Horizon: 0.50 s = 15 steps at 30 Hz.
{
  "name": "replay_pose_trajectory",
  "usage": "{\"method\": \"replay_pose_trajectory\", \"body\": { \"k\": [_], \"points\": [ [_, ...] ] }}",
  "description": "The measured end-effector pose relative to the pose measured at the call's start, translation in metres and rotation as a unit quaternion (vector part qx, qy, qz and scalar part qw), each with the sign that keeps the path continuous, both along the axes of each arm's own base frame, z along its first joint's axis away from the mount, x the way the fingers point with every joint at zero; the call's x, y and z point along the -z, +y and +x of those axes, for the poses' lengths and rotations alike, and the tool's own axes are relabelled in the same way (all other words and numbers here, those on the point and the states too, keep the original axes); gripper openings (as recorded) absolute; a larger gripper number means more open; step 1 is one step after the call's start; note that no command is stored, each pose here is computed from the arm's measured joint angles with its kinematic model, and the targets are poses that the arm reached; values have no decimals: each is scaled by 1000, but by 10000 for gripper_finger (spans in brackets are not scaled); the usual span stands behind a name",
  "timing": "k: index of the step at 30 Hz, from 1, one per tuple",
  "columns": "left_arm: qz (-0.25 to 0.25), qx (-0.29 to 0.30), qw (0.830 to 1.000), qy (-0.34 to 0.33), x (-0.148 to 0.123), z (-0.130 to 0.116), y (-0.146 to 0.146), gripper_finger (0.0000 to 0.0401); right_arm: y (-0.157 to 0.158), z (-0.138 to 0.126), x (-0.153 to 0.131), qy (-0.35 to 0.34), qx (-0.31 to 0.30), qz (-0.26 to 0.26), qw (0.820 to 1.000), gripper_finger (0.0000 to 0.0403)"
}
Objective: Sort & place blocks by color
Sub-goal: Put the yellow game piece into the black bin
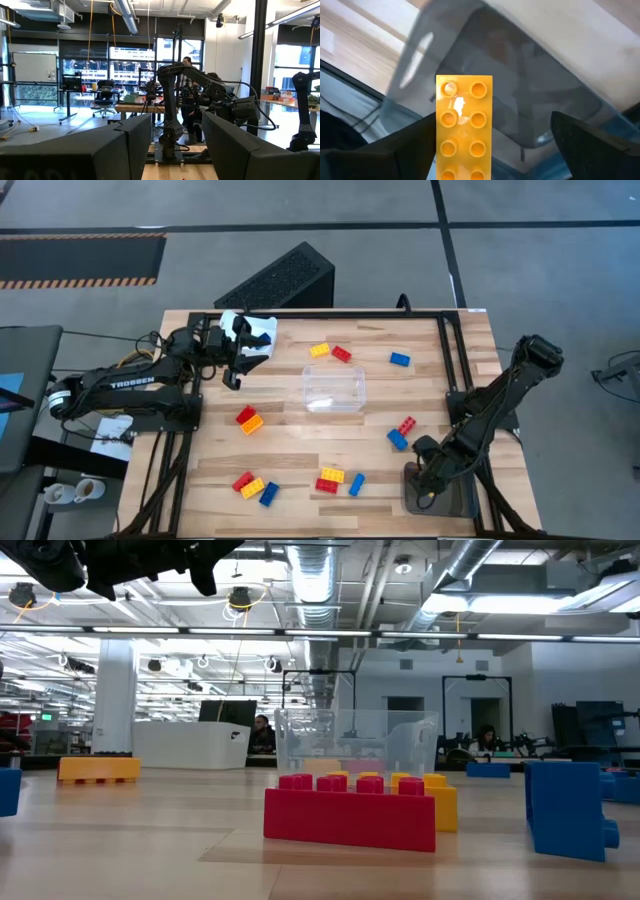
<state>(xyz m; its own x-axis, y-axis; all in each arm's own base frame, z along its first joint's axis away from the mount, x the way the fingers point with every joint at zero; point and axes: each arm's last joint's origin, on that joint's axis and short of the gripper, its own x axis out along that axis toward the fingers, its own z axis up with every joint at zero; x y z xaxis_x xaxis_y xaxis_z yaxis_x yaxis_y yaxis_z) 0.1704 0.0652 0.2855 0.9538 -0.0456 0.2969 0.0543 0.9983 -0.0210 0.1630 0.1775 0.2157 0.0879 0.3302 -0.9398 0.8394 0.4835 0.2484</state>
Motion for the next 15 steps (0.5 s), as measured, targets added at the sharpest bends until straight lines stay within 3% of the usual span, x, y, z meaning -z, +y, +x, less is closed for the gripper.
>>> {"method": "replay_pose_trajectory", "body": {
  "k": [7, 15],
  "points": [
    [0, 0, 1000, 0, 0, 0, 0, 166, 2, 4, -4, -61, -12, -7, 998, 386],
    [0, 0, 1000, 1, 0, 0, 0, 166, 9, -7, -3, -55, -50, -15, 997, 346]
  ]
}}
